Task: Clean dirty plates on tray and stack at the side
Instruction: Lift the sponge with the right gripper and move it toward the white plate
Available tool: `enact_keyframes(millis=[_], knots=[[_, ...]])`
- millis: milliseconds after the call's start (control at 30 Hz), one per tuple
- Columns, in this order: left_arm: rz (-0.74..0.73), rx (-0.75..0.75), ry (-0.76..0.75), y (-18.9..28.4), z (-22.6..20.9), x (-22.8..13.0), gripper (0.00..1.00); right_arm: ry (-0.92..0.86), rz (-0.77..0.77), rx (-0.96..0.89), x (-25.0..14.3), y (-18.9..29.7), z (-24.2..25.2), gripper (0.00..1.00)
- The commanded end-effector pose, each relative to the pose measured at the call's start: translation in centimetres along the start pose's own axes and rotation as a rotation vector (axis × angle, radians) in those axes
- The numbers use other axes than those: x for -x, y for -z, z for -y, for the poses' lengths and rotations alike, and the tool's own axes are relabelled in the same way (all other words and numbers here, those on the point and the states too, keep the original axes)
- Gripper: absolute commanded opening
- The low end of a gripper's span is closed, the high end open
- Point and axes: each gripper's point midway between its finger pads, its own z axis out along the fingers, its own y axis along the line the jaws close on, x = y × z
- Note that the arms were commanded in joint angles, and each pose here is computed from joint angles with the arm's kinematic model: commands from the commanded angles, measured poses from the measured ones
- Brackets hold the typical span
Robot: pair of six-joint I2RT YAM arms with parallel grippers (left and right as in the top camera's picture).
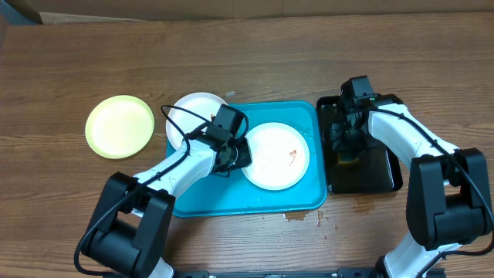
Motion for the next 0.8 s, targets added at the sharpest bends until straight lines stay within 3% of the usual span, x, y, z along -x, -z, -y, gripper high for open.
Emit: enact_keyframes(millis=[0,33,100,167,500,600,667,700,733,767], knots=[[0.024,0.028,0.027,-0.4,-1.4,0.7,0.52,-0.007,0.008,-0.014,0.1,-0.1,0.3,0.18],[0.037,0.019,0.013,-0.4,-1.3,1.1,0.51,-0.007,0.007,-0.015,0.1,-0.1,0.3,0.18],[0.057,0.008,-0.01,-0.4,-1.1,1.7,0.38,-0.006,0.001,-0.015,0.0,-0.1,0.3,0.18],[0.049,0.013,-0.027,-0.4,-1.3,1.5,0.04,-0.006,-0.01,-0.016,-0.3,-0.1,0.4,0.18],[-0.083,0.075,0.024,-0.2,-2.9,-1.7,0.04,-0.056,-0.008,-0.089,-0.3,0.0,1.6,0.12],[-0.081,0.071,0.031,-0.2,-2.8,-1.6,0.04,-0.084,-0.009,-0.092,-0.4,0.0,1.7,0.18],[-0.077,0.062,0.031,-0.3,-2.6,-1.5,0.08,-0.084,-0.014,-0.083,-0.5,0.0,1.5,0.25],[-0.072,0.057,0.03,-0.3,-2.5,-1.3,0.18,-0.084,-0.015,-0.073,-0.5,0.0,1.3,0.26],[-0.07,0.052,0.029,-0.3,-2.4,-1.3,0.27,-0.084,-0.014,-0.063,-0.5,0.0,1.2,0.26],[-0.066,0.05,0.028,-0.3,-2.4,-1.2,0.32,-0.084,-0.013,-0.054,-0.4,-0.1,1.0,0.19]])
